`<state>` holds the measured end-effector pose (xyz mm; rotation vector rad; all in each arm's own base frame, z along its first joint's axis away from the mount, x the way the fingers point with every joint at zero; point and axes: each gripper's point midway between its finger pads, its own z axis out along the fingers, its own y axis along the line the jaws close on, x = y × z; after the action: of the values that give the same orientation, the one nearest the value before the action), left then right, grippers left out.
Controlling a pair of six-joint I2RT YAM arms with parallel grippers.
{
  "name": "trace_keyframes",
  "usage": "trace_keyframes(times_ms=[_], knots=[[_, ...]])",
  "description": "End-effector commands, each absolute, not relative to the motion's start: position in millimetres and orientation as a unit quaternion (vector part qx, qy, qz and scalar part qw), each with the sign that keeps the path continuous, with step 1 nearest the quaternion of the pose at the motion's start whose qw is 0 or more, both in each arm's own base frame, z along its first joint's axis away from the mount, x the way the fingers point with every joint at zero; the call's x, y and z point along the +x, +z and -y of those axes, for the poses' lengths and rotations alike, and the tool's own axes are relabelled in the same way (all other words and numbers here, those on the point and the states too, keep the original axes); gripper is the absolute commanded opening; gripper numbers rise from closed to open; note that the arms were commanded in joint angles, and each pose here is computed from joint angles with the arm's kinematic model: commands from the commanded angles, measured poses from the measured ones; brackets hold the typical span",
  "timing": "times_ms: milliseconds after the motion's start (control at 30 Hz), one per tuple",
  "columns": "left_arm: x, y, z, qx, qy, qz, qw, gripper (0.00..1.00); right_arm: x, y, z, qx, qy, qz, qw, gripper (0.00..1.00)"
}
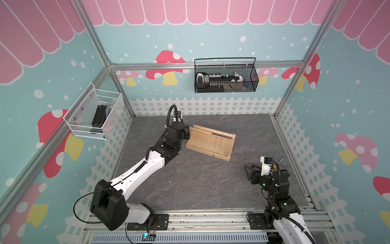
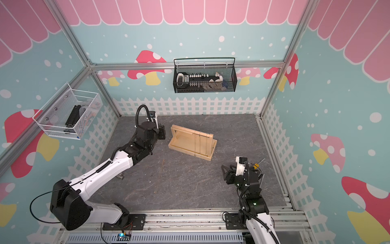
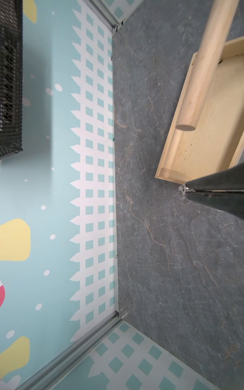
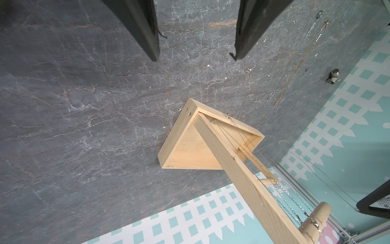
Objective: Take the necklace off the jewelry display stand
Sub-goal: Take off the necklace from the stand, then place the necklace at the center of the board.
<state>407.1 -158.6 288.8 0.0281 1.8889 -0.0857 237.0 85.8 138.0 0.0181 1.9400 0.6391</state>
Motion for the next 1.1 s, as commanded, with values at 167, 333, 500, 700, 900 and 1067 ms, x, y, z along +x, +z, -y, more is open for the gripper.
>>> trace_keyframes(times_ms=[167,333,500,700,900,1067], knots=[[355.5,289.3,177.5,0.028,-0.174,-0.815,0.552,0.00,236.4,135.4,-86.1,0.007,0.265,-0.811,0.522,0.59],[317.2,294.6,202.8,0.060,-0.244,-0.816,0.521,0.00,236.4,135.3,-86.1,0.006,0.265,-0.811,0.522,0.59],[277.2,289.8,227.3,0.108,-0.277,-0.824,0.482,0.00,236.0,135.9,-86.5,0.004,0.265,-0.810,0.523,0.59],[240.0,275.9,236.4,0.137,-0.304,-0.828,0.451,0.00,236.5,134.7,-87.6,0.002,0.267,-0.811,0.520,0.59],[215.3,265.0,231.4,0.134,-0.329,-0.829,0.432,0.00,236.7,134.0,-89.1,0.000,0.270,-0.813,0.517,0.64],[197.9,252.6,236.4,0.148,-0.352,-0.830,0.407,0.00,235.8,135.2,-91.3,-0.006,0.274,-0.810,0.518,0.67]])
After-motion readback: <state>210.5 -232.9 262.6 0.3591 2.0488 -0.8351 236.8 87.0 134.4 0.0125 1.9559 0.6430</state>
